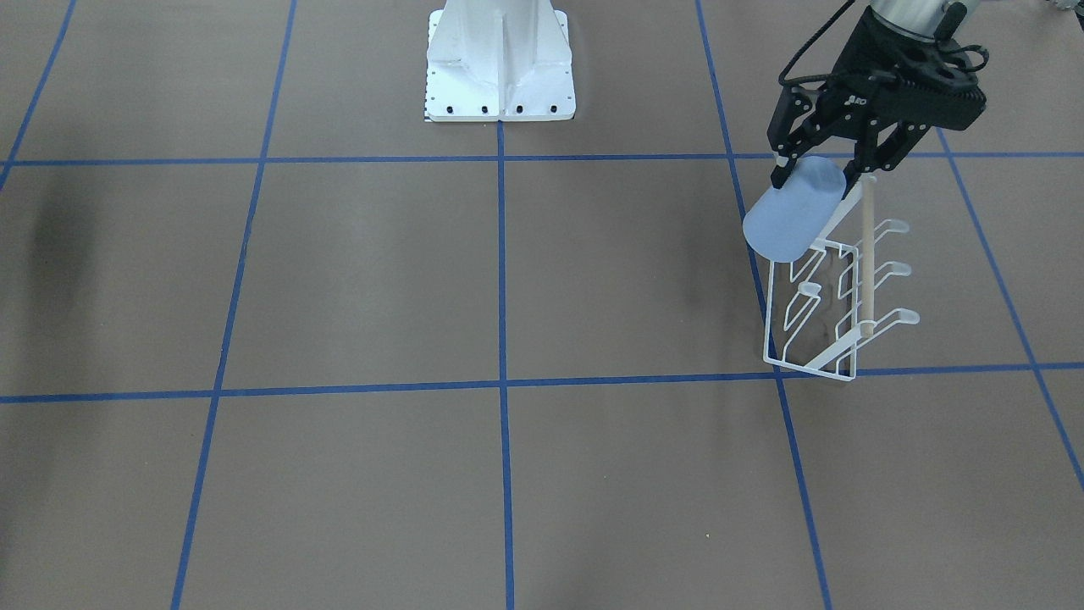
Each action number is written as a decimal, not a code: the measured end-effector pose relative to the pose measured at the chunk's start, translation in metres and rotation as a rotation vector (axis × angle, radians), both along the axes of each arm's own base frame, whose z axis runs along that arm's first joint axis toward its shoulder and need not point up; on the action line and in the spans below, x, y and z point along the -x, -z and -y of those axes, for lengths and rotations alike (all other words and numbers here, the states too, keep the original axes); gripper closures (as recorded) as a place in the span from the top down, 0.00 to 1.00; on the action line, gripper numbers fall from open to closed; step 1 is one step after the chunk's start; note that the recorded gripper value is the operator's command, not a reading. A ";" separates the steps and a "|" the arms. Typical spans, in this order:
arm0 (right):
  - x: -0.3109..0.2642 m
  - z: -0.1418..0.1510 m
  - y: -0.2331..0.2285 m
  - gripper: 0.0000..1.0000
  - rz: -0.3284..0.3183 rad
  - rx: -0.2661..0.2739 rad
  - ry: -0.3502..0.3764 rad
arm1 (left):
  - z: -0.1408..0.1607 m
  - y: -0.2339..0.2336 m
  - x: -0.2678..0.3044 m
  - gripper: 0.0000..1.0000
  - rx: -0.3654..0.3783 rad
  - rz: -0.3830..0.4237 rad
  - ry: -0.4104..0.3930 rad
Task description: Hang cup on cup holder
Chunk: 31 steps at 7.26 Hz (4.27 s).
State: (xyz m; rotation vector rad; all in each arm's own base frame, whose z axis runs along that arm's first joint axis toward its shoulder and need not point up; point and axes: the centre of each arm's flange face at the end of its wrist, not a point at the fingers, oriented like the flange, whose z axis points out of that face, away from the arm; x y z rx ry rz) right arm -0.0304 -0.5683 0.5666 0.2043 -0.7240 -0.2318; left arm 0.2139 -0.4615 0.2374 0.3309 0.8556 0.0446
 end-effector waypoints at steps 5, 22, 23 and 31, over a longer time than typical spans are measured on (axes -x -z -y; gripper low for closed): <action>-0.011 -0.007 -0.008 1.00 -0.001 0.058 0.034 | 0.045 -0.029 -0.022 0.00 -0.008 0.176 -0.059; -0.016 -0.032 -0.016 1.00 0.012 0.074 0.021 | 0.056 -0.039 0.022 0.99 0.016 0.120 -0.049; -0.021 -0.037 -0.021 1.00 0.011 0.083 0.013 | 0.056 -0.061 0.060 0.99 0.044 0.127 -0.019; -0.082 -0.089 -0.069 1.00 0.073 0.202 -0.100 | 0.044 -0.369 0.284 0.99 0.306 0.060 -0.102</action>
